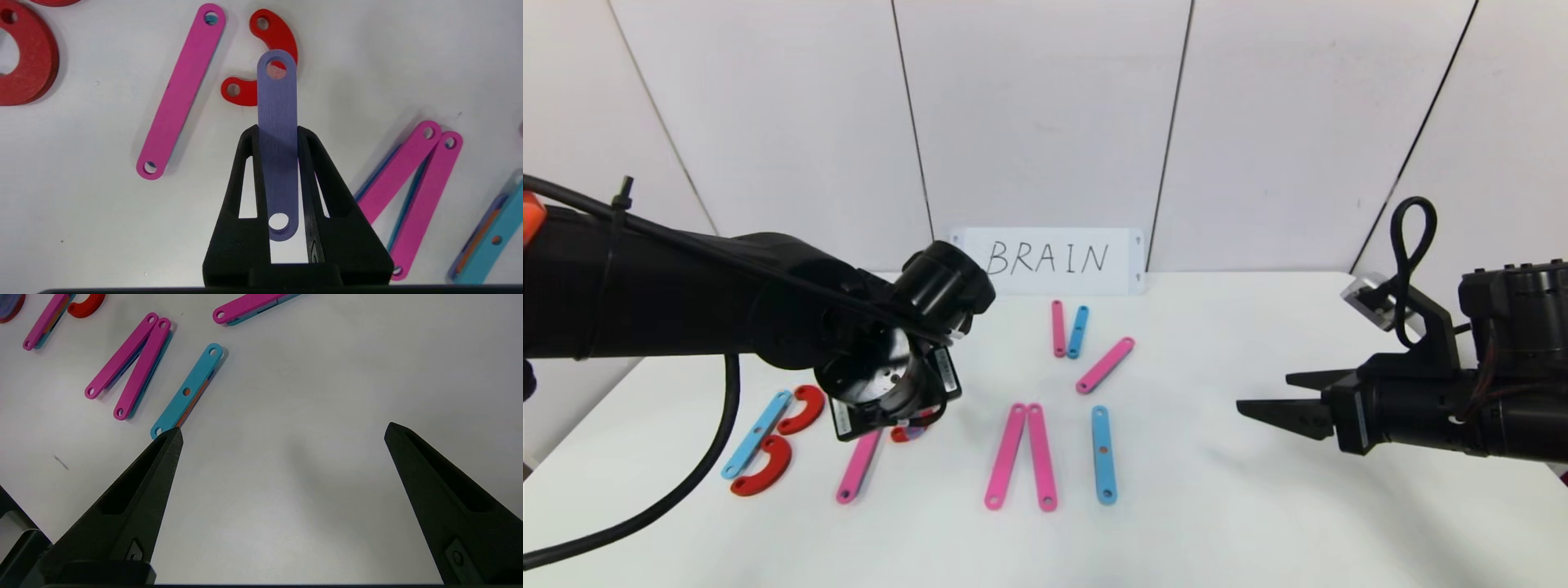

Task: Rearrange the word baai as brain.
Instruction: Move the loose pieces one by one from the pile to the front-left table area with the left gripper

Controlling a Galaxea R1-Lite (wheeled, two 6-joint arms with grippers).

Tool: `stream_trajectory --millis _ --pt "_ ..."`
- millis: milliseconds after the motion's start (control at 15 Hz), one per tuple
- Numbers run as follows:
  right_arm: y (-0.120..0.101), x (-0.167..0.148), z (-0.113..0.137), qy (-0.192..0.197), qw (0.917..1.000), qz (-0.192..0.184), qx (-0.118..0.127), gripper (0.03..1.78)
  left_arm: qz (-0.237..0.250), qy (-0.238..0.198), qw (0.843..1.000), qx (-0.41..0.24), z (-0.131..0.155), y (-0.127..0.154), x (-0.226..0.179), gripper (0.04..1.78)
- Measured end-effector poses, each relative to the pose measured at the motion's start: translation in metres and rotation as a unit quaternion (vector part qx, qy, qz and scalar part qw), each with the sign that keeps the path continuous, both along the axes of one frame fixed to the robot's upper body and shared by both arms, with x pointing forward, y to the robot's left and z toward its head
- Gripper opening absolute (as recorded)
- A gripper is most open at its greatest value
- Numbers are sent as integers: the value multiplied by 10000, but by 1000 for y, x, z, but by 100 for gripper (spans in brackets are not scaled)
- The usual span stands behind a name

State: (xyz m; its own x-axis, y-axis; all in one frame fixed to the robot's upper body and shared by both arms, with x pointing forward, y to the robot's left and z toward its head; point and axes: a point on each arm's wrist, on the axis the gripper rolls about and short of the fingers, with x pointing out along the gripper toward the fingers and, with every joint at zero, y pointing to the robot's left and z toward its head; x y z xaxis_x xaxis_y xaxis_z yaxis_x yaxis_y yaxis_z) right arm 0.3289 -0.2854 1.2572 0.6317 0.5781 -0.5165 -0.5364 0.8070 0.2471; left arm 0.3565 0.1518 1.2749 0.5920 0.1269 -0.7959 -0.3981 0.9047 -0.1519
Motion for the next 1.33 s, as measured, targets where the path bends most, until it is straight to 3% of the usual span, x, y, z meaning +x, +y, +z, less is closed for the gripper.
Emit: stream_trajectory --millis 267,867,1333 --pt "0 0 -1 12 10000 3 -5 173 475 49 9988 -111 -14 2 -7 27" --pt "0 1 -1 28 10000 4 -6 173 905 304 9952 -215 -38 -8 -16 27" --pt "0 1 -2 37 10000 9 -8 173 895 507 9947 9 -54 -7 -18 27"
